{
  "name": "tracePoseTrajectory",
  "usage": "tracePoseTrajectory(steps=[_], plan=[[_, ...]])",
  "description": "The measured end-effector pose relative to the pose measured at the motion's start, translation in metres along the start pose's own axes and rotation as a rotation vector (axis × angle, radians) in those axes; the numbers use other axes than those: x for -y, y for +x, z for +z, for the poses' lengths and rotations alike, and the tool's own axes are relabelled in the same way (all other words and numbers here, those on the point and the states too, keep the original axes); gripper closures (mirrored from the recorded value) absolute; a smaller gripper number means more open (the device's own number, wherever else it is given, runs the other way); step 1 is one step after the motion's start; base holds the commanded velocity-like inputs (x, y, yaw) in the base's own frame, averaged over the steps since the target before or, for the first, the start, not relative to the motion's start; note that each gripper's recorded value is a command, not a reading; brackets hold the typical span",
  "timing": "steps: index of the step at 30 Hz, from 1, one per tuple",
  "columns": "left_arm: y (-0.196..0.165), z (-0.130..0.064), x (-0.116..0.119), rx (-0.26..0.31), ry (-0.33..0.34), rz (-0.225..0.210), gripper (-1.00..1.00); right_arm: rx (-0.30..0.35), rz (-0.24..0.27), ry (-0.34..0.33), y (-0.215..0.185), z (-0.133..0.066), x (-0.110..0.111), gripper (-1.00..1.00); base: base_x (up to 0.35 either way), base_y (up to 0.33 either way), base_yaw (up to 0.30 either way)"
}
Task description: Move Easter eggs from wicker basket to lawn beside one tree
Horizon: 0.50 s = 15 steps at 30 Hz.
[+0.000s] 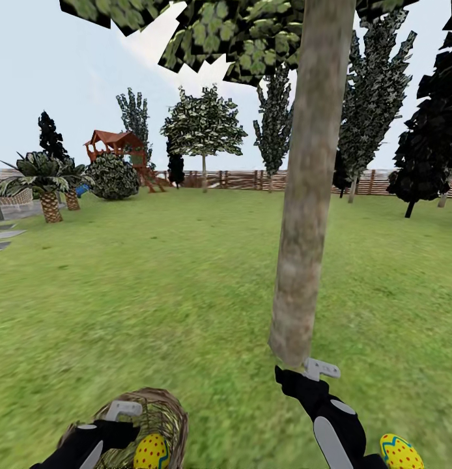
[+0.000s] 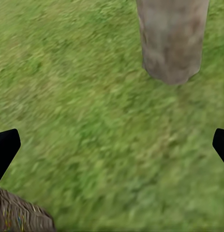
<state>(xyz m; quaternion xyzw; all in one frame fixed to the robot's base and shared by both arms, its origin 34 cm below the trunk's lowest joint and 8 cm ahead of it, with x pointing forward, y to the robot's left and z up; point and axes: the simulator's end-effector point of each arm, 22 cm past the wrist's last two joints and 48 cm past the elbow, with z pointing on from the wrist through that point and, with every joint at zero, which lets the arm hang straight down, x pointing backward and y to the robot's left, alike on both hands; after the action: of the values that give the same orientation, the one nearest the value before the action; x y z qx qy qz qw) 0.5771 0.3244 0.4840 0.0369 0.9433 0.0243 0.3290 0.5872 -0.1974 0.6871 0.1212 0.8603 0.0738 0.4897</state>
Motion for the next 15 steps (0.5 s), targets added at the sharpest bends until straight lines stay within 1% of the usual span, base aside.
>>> tracePoseTrajectory(steps=[15], plan=[[0.025,0.021,0.002,0.001,-0.001,0.001,-1.00,0.001,-0.001,0.001,0.029,0.011,0.009,-1.00,0.000,0.000,0.000]])
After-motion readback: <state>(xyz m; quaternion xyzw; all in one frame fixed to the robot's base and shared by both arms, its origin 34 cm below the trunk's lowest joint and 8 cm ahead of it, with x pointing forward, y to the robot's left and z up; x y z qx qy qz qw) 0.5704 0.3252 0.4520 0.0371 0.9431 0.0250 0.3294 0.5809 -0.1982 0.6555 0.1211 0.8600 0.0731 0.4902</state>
